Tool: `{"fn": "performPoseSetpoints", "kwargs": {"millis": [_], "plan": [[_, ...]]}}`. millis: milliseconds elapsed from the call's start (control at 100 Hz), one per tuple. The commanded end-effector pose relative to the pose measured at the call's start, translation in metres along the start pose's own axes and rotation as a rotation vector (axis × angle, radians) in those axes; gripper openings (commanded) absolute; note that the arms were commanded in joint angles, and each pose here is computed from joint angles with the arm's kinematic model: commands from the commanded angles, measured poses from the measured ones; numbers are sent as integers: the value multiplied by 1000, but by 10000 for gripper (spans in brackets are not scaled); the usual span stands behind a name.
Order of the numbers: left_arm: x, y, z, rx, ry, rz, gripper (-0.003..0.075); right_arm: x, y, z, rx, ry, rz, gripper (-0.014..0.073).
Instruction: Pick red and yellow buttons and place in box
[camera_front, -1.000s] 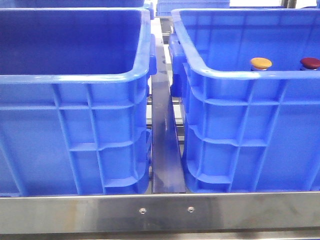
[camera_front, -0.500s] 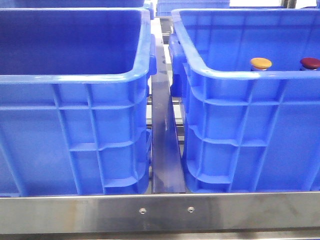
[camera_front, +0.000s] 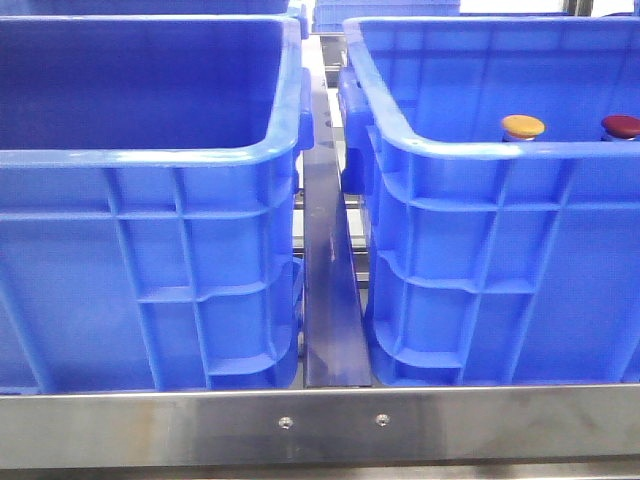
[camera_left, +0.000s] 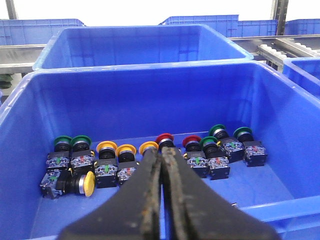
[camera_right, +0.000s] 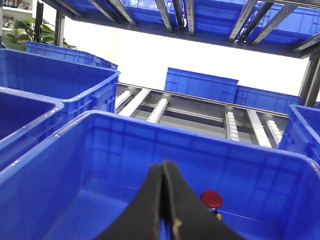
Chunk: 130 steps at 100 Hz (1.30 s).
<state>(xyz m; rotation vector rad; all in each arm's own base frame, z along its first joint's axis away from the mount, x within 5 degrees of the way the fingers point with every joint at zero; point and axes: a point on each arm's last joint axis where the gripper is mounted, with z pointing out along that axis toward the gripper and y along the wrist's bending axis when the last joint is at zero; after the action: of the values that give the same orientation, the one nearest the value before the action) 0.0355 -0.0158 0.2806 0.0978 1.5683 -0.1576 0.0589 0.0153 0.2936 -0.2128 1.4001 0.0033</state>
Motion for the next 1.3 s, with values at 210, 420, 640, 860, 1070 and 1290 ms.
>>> {"fn": "performPoseSetpoints", "kwargs": {"millis": [210,420,640,860,1070,1290], "plan": [[-14,2,-1,-25,-87,-21,-19,-7,-2,1,14,-15,11,-68],[-14,2,-1,-26,-89,-21,-19,-7,-2,1,13,-15,11,-68],[-7,8,3,-85,-106,45,-19,-7,-2,1,13,-15,11,-68],[26,17,8,-156,-50,-2,-19,-6,-1,1,8,-15,11,-68],[79,23,16,-178,-70,0,-19,-6,-1,1,2,-15,11,-68],[87,22,17,-172,-4,-4,-19,-6,0,1,-3,-13,11,-68]]}}
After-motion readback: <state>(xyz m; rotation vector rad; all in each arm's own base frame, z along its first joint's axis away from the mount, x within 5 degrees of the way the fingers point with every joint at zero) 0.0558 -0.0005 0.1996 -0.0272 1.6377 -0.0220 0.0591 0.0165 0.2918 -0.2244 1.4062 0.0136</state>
